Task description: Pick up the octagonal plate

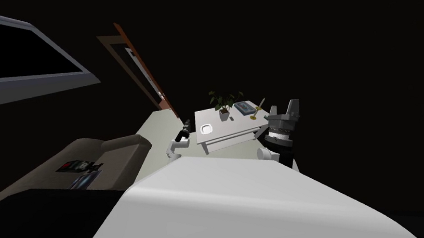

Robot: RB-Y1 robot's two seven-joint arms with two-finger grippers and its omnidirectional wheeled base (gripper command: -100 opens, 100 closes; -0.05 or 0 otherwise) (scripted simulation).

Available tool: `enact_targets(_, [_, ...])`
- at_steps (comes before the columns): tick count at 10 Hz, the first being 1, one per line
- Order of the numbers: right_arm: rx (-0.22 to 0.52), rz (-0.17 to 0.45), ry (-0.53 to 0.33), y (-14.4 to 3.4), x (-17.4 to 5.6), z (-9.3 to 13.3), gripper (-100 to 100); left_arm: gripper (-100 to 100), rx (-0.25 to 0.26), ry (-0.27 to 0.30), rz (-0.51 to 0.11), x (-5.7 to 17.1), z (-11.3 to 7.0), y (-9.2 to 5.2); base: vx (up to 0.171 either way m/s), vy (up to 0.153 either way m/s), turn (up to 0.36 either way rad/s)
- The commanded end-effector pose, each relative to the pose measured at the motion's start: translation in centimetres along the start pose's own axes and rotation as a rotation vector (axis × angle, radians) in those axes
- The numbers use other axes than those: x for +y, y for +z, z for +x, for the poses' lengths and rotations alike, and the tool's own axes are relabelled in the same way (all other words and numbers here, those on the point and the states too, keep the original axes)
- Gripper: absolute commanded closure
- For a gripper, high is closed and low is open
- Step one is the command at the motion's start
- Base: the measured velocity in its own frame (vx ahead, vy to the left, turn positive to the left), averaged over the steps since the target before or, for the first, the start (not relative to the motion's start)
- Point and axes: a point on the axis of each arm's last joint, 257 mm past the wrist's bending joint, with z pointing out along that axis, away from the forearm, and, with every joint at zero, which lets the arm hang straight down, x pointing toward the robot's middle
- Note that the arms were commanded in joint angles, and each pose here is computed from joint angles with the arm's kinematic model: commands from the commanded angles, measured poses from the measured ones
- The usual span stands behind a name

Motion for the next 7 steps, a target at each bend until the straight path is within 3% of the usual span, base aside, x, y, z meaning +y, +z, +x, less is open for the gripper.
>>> enact_targets(1, [0.0, 0.0, 0.0, 0.0, 0.0, 0.0, 0, -100, 0.005, -0.008, -0.067, 1.9, 0.6, 0.8, 0.025, -0.028, -0.003])
enact_targets(2, [0.0, 0.0, 0.0, 0.0, 0.0, 0.0, 0, -100, 0.005, -0.008, -0.073, 2.1, 0.6, 0.8, 0.019, -0.022, 0.0])
enact_targets(4, [0.0, 0.0, 0.0, 0.0, 0.0, 0.0, 0, -100, 0.016, -0.023, -0.154, 3.9, 1.3, 2.0, 0.029, -0.034, -0.006])
enact_targets(7, [0.0, 0.0, 0.0, 0.0, 0.0, 0.0, 0, -100, 0.024, -0.029, -0.25, 6.9, 1.8, 2.3, 0.024, -0.031, -0.002])
